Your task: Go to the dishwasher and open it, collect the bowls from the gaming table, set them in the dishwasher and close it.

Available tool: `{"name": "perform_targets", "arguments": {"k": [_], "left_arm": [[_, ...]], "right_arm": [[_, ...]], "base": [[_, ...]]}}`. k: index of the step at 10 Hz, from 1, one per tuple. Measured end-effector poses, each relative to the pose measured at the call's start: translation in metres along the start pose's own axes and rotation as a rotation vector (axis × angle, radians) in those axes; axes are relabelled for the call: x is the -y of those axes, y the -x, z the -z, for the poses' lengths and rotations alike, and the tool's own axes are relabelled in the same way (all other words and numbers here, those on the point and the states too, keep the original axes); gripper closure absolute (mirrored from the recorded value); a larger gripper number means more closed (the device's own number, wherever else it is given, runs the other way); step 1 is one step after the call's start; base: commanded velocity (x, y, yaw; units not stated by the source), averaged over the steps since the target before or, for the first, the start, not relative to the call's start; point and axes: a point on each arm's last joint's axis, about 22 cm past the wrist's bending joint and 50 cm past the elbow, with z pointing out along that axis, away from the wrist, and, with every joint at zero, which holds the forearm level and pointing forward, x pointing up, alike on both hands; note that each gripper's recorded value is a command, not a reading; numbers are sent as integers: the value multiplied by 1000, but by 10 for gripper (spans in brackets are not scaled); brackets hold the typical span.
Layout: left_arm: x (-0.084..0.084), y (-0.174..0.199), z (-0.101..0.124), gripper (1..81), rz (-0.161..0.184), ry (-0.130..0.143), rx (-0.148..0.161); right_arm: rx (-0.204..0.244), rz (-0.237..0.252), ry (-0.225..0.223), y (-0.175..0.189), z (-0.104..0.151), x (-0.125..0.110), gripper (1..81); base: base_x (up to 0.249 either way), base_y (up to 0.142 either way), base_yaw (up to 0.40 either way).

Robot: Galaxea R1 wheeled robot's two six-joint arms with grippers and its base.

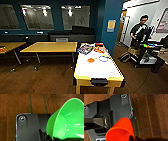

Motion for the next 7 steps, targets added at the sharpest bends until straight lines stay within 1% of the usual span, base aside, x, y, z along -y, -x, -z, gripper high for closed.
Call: {"name": "perform_targets", "arguments": {"k": [2, 3, 4, 5, 7], "left_arm": [[0, 0, 0, 811, 0, 0, 0], [0, 0, 0, 811, 0, 0, 0], [0, 0, 0, 811, 0, 0, 0], [0, 0, 0, 811, 0, 0, 0], [0, 0, 0, 811, 0, 0, 0]], "right_arm": [[12, 20, 36, 4, -5, 4, 811], [10, 18, 40, 5, -8, 9, 811], [-3, 14, 37, 2, -9, 15, 811], [-10, 5, 23, 1, -10, 20, 811], [-8, -9, -15, 1, -8, 29, 811]], "base": [[0, 0, 0], [0, 0, 0], [0, 0, 0], [0, 0, 0], [0, 0, 0]]}}
